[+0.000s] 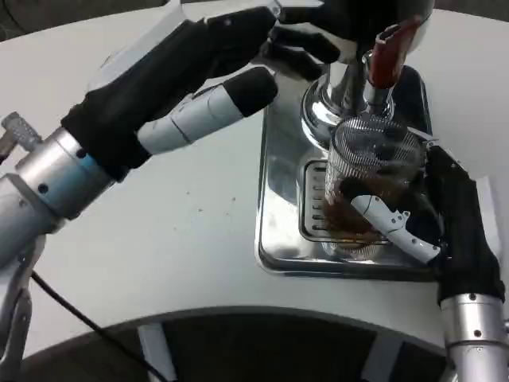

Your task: Grasp the cup under the faucet to collect the drink, then remove the cup.

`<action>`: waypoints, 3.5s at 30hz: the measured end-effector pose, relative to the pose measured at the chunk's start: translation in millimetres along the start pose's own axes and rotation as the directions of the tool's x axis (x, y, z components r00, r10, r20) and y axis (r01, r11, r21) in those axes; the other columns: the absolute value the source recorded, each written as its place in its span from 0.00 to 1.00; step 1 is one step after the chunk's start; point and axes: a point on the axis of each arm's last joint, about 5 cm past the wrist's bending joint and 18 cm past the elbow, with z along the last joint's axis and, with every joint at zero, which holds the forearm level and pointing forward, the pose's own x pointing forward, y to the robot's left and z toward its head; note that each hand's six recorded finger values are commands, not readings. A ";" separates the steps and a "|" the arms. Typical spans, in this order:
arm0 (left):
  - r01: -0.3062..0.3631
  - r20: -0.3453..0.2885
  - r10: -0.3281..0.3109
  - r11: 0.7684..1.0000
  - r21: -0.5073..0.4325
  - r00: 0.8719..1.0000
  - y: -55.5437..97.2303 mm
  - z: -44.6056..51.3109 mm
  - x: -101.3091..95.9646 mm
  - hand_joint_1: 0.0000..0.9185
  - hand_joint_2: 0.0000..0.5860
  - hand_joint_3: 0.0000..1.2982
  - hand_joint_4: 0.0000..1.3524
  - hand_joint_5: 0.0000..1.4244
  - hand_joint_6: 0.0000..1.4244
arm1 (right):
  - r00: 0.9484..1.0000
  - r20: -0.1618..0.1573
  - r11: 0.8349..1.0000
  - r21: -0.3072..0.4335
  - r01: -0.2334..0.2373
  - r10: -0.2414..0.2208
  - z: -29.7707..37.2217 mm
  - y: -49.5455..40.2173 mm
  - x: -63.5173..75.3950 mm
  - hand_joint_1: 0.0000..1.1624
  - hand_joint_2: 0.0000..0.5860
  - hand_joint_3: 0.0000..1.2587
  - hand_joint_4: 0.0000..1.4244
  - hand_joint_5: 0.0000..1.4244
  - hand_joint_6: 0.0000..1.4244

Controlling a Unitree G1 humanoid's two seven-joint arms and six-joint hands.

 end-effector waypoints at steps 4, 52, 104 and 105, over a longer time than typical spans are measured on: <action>-0.051 -0.072 0.050 0.999 -0.007 0.996 -2.2 -2.2 -21.6 0.00 0.15 0.25 0.26 0.29 0.26 | 1.000 -0.002 1.000 -0.002 0.002 -0.002 -0.3 -1.1 -2.1 0.56 0.45 0.45 0.45 0.48 0.36; -0.066 -0.397 0.095 0.994 0.087 0.913 -20.8 -24.0 -85.3 0.00 0.16 0.25 0.26 0.27 0.24 | 0.999 -0.006 0.998 -0.060 0.035 -0.035 9.3 -34.8 -45.3 0.81 0.31 0.53 0.49 0.64 0.57; 0.216 -0.433 -0.076 0.934 0.284 0.898 -45.2 26.0 -89.5 0.00 0.16 0.09 0.00 0.03 0.09 | 0.973 0.178 0.983 0.083 -0.162 0.145 68.0 -27.9 -80.1 0.83 0.24 0.61 0.58 0.71 0.72; 0.219 -0.437 -0.074 0.931 0.293 0.896 -44.6 27.1 -90.3 0.00 0.16 0.09 0.00 0.02 0.09 | 0.972 0.178 0.983 0.081 -0.167 0.150 68.0 -28.0 -80.3 0.83 0.24 0.61 0.58 0.72 0.72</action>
